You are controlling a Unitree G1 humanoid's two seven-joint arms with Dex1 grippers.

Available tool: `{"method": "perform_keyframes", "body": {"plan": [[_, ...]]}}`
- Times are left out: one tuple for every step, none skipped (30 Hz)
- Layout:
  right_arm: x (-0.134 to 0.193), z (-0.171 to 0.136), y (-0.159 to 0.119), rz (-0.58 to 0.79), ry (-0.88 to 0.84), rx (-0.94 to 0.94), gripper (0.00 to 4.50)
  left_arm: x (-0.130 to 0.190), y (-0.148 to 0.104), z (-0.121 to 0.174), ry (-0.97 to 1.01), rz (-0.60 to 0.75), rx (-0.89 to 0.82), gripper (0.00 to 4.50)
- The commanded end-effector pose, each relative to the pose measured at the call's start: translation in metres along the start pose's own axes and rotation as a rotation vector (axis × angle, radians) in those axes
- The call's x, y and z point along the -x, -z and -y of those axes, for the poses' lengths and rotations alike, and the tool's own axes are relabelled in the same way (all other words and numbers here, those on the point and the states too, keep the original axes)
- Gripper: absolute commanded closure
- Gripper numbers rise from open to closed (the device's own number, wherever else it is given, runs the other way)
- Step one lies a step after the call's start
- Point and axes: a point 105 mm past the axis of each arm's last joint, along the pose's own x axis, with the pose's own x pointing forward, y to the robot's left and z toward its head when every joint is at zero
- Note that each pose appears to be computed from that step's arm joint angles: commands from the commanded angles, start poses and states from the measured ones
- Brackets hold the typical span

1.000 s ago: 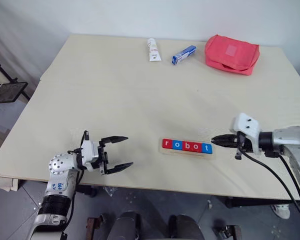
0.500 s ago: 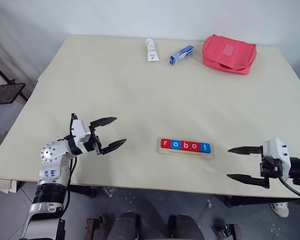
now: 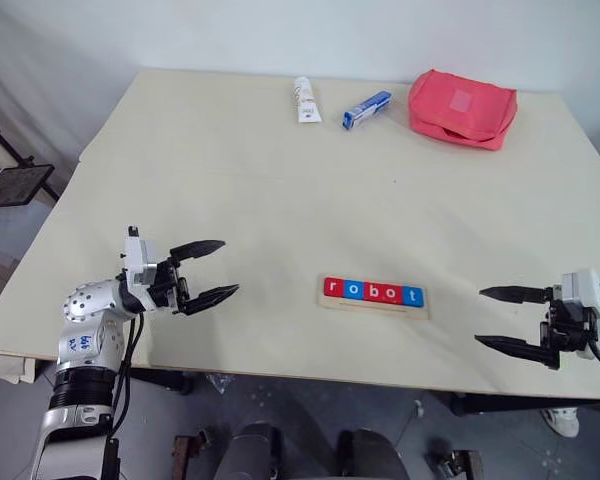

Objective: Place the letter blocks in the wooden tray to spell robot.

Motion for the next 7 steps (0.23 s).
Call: {"method": "perform_keyframes", "body": {"plan": [[0.0057, 0.0005, -0.006, -0.003, -0.018, 0.032, 0.04, 0.0018, -0.0103, 0.0036, 0.051, 0.009, -0.032, 0.0], [0.006, 0.0008, -0.0061, -0.004, -0.017, 0.032, 0.04, 0.002, -0.0106, 0.0037, 0.057, 0.009, -0.033, 0.0], [0.0063, 0.0011, -0.0065, -0.005, -0.016, 0.032, 0.04, 0.0032, -0.0105, 0.0053, 0.078, 0.0, -0.036, 0.0], [0.0065, 0.0012, -0.0068, -0.006, -0.015, 0.032, 0.04, 0.0041, -0.0102, 0.0065, 0.094, -0.007, -0.036, 0.0], [0.0066, 0.0014, -0.007, -0.007, -0.015, 0.032, 0.04, 0.0048, -0.01, 0.0072, 0.104, -0.012, -0.037, 0.0], [0.0066, 0.0015, -0.0071, -0.01, -0.013, 0.034, 0.04, 0.0064, -0.0109, 0.0099, 0.139, -0.01, -0.047, 0.0], [0.0066, 0.0016, -0.0073, -0.012, -0.012, 0.035, 0.04, 0.0076, -0.0116, 0.0116, 0.161, -0.007, -0.055, 0.0]]}}
